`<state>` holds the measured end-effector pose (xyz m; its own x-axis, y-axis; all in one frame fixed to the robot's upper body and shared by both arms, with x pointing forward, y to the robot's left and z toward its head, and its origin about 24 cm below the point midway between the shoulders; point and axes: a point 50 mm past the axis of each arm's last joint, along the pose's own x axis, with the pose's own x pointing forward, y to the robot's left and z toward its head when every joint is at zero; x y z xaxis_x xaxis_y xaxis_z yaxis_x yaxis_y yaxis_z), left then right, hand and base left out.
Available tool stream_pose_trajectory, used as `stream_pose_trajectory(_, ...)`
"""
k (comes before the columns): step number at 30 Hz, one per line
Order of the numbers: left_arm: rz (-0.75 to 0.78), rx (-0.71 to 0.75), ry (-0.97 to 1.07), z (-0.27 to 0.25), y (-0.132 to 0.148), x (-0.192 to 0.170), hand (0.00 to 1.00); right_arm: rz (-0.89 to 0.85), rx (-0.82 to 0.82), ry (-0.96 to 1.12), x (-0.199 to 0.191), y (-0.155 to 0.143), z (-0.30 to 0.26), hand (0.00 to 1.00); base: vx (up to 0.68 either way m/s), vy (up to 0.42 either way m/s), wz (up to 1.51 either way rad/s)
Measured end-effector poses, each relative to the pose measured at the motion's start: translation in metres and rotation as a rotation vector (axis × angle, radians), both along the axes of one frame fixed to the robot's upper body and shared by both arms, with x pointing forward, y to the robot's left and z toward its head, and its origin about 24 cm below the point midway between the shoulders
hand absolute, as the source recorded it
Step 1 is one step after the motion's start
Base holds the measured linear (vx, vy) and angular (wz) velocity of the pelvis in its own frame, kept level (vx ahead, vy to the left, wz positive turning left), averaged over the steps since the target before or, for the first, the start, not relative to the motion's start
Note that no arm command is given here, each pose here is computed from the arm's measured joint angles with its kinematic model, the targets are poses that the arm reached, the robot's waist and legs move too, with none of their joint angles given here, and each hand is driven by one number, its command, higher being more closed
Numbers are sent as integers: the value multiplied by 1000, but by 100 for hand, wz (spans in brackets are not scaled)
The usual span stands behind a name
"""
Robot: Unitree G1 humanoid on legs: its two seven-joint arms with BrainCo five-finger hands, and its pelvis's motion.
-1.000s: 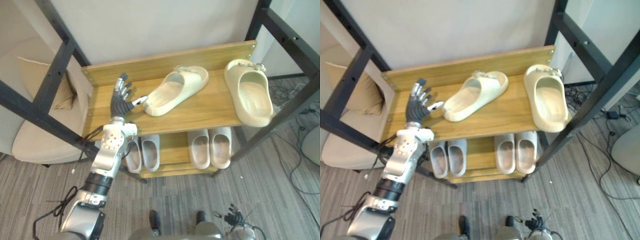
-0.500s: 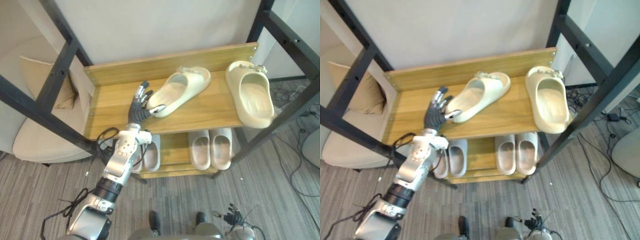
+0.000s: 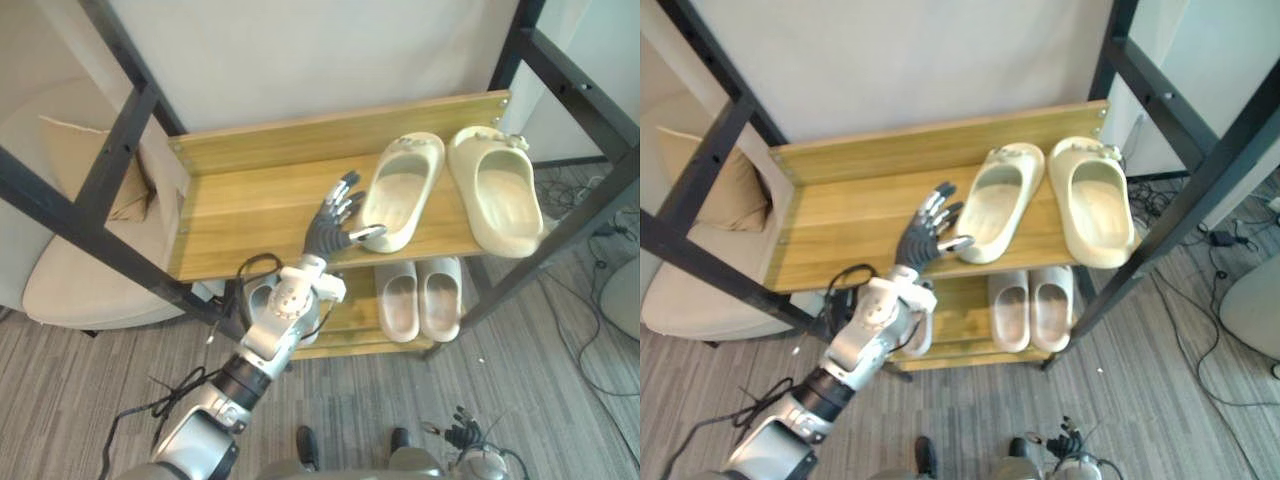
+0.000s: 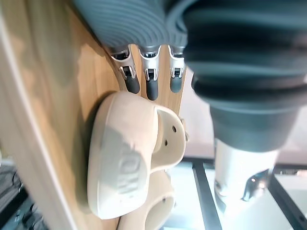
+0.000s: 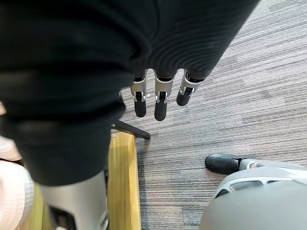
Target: Organize the slippers on the shoe rack
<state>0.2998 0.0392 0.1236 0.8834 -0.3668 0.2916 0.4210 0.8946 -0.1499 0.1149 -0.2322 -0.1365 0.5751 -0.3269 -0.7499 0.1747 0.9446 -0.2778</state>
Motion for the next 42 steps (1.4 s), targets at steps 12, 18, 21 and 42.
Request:
stream_pose_trajectory(12, -67, -24, 31, -1, -20, -3, 0, 18, -4, -8, 5, 2, 1, 0, 0, 0, 0)
stream_pose_trajectory(18, -89, -48, 48, -1, -28, -4, 0, 36, -11, 5, 8, 6, -1, 0, 0, 0, 0)
stream_pose_trajectory(21, -101, -64, 61, -1, -32, -6, 0, 36, -11, 2, 9, 6, -1, 0, 0, 0, 0)
stream_pose_trajectory(42, 42, -43, -14, 17, 3, 16, 0, 36, -6, -3, 11, 8, 0, 0, 0, 0, 1)
